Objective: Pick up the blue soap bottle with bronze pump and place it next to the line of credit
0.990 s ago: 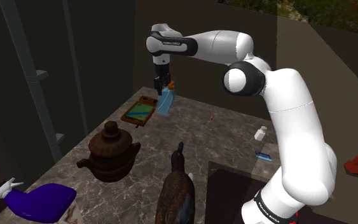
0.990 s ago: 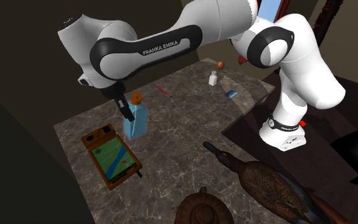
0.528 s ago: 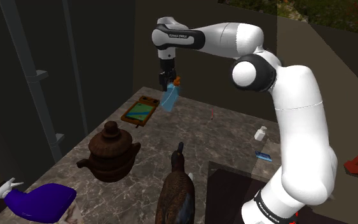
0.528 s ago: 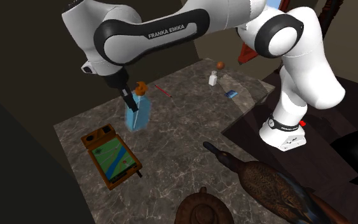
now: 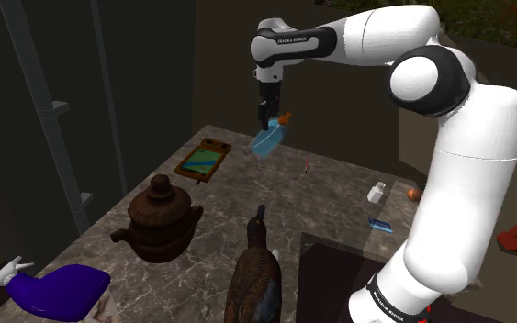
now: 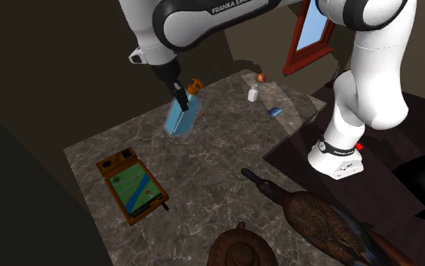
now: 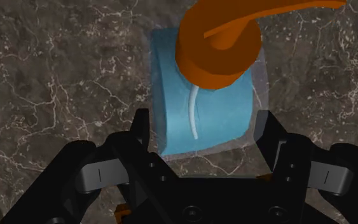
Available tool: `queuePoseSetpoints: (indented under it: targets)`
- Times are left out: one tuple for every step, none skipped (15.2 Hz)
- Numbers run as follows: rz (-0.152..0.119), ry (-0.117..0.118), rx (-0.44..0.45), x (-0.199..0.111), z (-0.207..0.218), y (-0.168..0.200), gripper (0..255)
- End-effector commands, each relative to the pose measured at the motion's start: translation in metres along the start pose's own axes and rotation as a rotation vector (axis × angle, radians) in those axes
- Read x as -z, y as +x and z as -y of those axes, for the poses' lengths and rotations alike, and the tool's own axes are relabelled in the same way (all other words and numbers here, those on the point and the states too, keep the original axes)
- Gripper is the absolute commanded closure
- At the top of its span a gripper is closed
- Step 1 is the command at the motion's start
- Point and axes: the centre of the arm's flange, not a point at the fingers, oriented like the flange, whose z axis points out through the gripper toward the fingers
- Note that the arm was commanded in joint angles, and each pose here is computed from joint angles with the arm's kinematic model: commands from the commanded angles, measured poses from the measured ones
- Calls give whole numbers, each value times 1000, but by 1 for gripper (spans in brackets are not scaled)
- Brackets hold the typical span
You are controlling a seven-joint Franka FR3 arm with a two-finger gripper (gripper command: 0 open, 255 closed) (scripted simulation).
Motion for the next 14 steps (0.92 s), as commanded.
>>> queuePoseSetpoints:
  targets:
    - [0, 0, 0, 1, -7, -27, 255]
    - [0, 0, 0, 3, -10, -40, 255]
    - [0, 0, 0, 4, -14, -53, 255]
    - [0, 0, 0, 6, -17, -66, 255]
    - [0, 0, 0, 7, -20, -78, 255]
    - [0, 0, 0, 8, -23, -91, 255]
    - [0, 0, 0, 10, -27, -104, 255]
    - [0, 0, 0, 11, -30, -116, 255]
    - [0, 0, 0, 13, -33, -129, 255]
    - [0, 0, 0, 14, -36, -142, 255]
    - [0, 0, 0, 15, -39, -155, 255]
    - [0, 0, 0, 17, -43, -167, 255]
    - [0, 0, 0, 18, -46, -180, 255]
    - [0, 0, 0, 20, -49, -193, 255]
